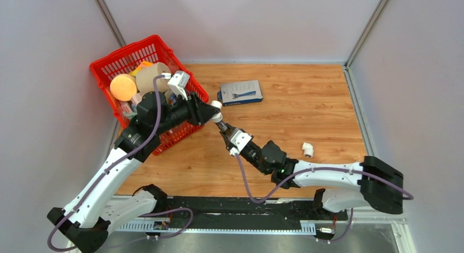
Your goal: Install the water faucets
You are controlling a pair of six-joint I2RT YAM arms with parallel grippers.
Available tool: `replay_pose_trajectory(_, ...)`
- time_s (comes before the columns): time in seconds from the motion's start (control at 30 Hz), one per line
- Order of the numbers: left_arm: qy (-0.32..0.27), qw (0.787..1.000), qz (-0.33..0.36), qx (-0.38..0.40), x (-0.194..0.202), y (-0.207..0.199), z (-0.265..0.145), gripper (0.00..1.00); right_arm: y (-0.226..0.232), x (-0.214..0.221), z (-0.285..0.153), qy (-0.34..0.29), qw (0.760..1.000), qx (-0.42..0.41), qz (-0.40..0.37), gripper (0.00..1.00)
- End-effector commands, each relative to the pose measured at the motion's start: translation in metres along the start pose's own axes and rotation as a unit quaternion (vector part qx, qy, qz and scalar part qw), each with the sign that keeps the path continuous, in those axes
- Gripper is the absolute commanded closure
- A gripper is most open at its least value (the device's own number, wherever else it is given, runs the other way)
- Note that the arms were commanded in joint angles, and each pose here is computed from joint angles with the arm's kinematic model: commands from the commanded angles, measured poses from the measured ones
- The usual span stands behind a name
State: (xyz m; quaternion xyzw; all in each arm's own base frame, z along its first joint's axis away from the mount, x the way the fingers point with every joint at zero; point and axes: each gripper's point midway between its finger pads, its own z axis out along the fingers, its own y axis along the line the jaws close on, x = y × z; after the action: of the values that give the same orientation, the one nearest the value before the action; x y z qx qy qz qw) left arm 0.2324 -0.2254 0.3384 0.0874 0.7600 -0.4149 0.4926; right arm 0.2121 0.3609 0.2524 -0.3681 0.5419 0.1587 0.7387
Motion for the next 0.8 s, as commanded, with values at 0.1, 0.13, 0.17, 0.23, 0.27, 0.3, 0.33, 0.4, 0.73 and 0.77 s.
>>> replay_pose_trajectory(0.1, 0.061, 0.973, 0.106, 0.197, -0.004, -0.072, -0.013, 1.00, 0.018, -0.049, -0.031, -0.089, 0.955, -0.271, 0.081, 0.92)
replay_pose_trajectory(0.13, 0.076, 0.964, 0.109, 0.230, 0.000, -0.081, -0.019, 1.00, 0.016, -0.051, -0.037, -0.094, 0.945, -0.300, 0.089, 0.92)
replay_pose_trajectory(0.17, 0.074, 0.959, 0.116, 0.248, 0.000, -0.086, -0.020, 1.00, 0.010, -0.050, -0.041, -0.095, 0.940, -0.313, 0.095, 0.92)
replay_pose_trajectory(0.23, 0.078, 0.940, 0.129, 0.306, 0.004, -0.102, -0.030, 1.00, 0.002, -0.047, -0.048, -0.090, 0.929, -0.344, 0.103, 0.91)
replay_pose_trajectory(0.27, 0.077, 0.926, 0.136, 0.344, 0.005, -0.113, -0.039, 1.00, -0.001, -0.046, -0.050, -0.087, 0.924, -0.358, 0.105, 0.91)
replay_pose_trajectory(0.3, 0.081, 0.919, 0.138, 0.361, 0.008, -0.116, -0.043, 1.00, -0.002, -0.043, -0.053, -0.082, 0.916, -0.378, 0.109, 0.91)
replay_pose_trajectory(0.33, 0.082, 0.905, 0.146, 0.392, 0.011, -0.123, -0.051, 1.00, -0.009, -0.040, -0.052, -0.076, 0.912, -0.386, 0.114, 0.91)
replay_pose_trajectory(0.4, 0.086, 0.889, 0.145, 0.426, 0.015, -0.130, -0.062, 1.00, -0.010, -0.041, -0.058, -0.075, 0.890, -0.431, 0.128, 0.91)
replay_pose_trajectory(0.73, 0.069, 0.875, 0.145, 0.457, 0.018, -0.136, -0.068, 1.00, -0.033, -0.022, -0.023, -0.028, 0.904, -0.395, 0.163, 0.86)
replay_pose_trajectory(0.77, 0.060, 0.882, 0.143, 0.444, 0.015, -0.134, -0.065, 1.00, -0.035, -0.023, -0.022, -0.030, 0.908, -0.387, 0.158, 0.94)
